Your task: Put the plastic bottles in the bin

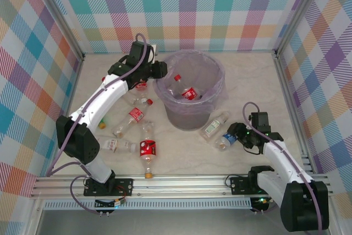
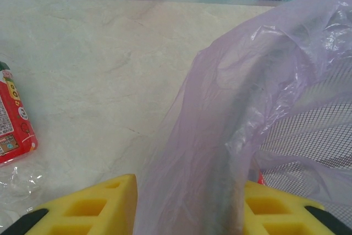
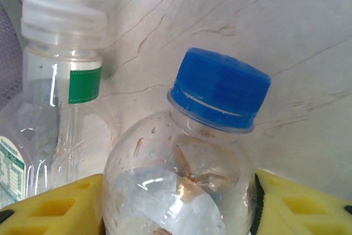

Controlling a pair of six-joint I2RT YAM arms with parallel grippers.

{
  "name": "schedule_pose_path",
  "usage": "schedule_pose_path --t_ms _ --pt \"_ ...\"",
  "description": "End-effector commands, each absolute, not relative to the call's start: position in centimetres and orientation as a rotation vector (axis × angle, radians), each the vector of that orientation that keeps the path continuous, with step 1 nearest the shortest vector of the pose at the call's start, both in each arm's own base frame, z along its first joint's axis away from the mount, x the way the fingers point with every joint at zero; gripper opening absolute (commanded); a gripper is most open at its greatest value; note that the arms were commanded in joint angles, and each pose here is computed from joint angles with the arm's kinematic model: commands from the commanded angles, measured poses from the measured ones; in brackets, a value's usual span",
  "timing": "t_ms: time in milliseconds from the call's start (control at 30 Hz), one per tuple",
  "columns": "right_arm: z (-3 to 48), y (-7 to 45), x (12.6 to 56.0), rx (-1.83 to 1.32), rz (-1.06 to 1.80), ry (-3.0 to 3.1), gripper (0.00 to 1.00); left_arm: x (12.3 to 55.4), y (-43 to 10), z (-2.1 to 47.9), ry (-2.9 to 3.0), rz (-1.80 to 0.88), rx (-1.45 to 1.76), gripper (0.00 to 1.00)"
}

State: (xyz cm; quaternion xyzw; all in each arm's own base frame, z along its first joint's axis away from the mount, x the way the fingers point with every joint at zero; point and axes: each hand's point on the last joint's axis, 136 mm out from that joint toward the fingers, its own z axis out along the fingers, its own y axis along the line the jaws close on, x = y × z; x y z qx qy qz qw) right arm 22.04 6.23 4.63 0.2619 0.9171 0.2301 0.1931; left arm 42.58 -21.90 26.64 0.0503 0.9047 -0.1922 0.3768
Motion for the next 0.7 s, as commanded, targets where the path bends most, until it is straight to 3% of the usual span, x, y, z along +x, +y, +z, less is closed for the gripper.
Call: schedule_pose_path --t_ms 0,300,667 --pt "6.3 5.9 21.9 0.686 0.653 2.572 0.58 41.2 -20.9 20.7 2.473 -0.359 0.154 0.40" --pt "13.7 5.0 21.6 0.607 0.629 2.444 0.54 40.4 -20.3 21.0 2.473 -0.332 0.184 0.40" --pt "23.9 1.2 22.5 0.473 0.315 2.280 0.53 40.3 -19.9 21.2 2.467 -0.307 0.192 0.41"
